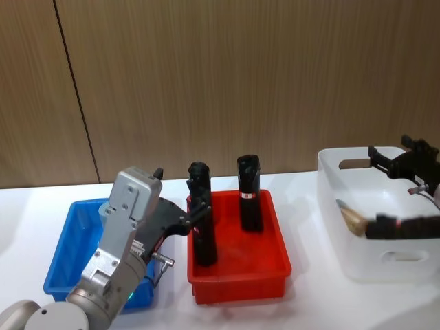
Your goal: Pick the cotton swabs from the blue box and place them into the white box.
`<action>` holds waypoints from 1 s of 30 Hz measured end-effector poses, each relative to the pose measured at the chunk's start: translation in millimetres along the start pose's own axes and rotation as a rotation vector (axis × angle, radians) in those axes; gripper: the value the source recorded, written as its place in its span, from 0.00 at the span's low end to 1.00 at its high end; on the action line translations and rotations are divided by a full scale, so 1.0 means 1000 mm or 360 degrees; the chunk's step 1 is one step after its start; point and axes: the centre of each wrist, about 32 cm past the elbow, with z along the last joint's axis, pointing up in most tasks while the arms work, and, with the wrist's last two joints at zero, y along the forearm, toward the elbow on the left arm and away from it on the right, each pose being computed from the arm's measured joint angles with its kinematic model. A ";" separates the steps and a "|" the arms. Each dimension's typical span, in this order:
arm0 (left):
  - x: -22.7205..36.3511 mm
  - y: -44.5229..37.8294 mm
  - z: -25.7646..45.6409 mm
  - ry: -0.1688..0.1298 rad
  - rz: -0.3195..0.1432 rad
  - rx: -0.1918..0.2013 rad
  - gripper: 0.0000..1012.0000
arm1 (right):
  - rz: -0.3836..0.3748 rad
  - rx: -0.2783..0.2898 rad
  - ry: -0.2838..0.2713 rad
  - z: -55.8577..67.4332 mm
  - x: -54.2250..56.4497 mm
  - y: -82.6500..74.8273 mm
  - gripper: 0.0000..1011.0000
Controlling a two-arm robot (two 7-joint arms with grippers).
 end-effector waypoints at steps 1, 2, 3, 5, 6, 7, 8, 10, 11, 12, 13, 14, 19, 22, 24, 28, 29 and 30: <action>0.0000 0.0000 0.0000 0.0000 0.0000 0.0000 0.99 | -0.0002 -0.0004 0.0002 -0.002 0.000 0.001 0.81; 0.0000 0.0000 0.0000 0.0000 0.0000 0.0000 0.99 | -0.0002 -0.0007 0.0003 -0.002 0.001 0.001 0.83; 0.0000 0.0000 0.0000 0.0000 0.0000 0.0000 0.99 | -0.0003 -0.0010 0.0005 -0.004 0.001 0.001 0.88; 0.0000 0.0000 0.0000 0.0000 0.0000 0.0000 0.99 | -0.0003 -0.0011 0.0006 -0.005 0.001 0.001 0.91; 0.0000 0.0000 0.0000 0.0000 0.0000 0.0000 0.99 | -0.0003 -0.0012 0.0006 -0.005 0.001 0.001 0.95; 0.0000 0.0000 0.0000 0.0000 0.0000 0.0000 0.99 | -0.0002 -0.0014 0.0007 -0.006 0.001 0.002 0.97; 0.0000 0.0000 0.0000 0.0000 0.0000 0.0000 0.99 | -0.0002 -0.0014 0.0008 -0.006 0.001 0.002 0.99; 0.0000 0.0000 0.0000 0.0000 0.0000 0.0000 0.99 | 0.0000 -0.0015 0.0008 -0.007 0.002 0.002 0.99; 0.0000 0.0000 0.0000 0.0000 0.0000 0.0000 0.99 | 0.0001 -0.0016 0.0009 -0.008 0.002 0.002 0.99; 0.0000 0.0000 0.0000 0.0000 0.0000 0.0000 0.99 | 0.0001 -0.0016 0.0009 -0.008 0.002 0.002 0.99; 0.0000 0.0000 0.0000 0.0000 0.0000 0.0000 0.99 | 0.0003 -0.0016 0.0010 -0.008 0.002 0.002 0.99; 0.0000 0.0000 0.0000 0.0000 0.0000 0.0000 0.99 | 0.0003 -0.0016 0.0010 -0.008 0.002 0.002 0.99; 0.0000 0.0000 0.0000 0.0000 0.0000 0.0000 0.99 | 0.0004 -0.0018 0.0012 -0.009 0.002 0.002 0.99; 0.0000 0.0000 0.0000 0.0000 0.0000 0.0000 0.99 | 0.0006 -0.0017 0.0011 -0.009 0.001 0.002 0.99; 0.0000 0.0000 0.0000 0.0000 0.0000 0.0000 0.99 | 0.0007 -0.0011 0.0009 -0.010 -0.001 0.000 0.99; 0.0000 0.0000 0.0000 0.0000 0.0000 0.0000 0.99 | 0.0011 -0.0001 0.0006 -0.012 -0.007 -0.003 0.99; 0.0000 0.0000 0.0000 0.0000 0.0000 0.0000 0.99 | 0.0011 -0.0001 0.0006 -0.012 -0.007 -0.003 0.99; 0.0000 0.0000 0.0000 0.0000 0.0000 0.0000 0.99 | 0.0013 0.0005 0.0003 -0.012 -0.011 -0.006 0.99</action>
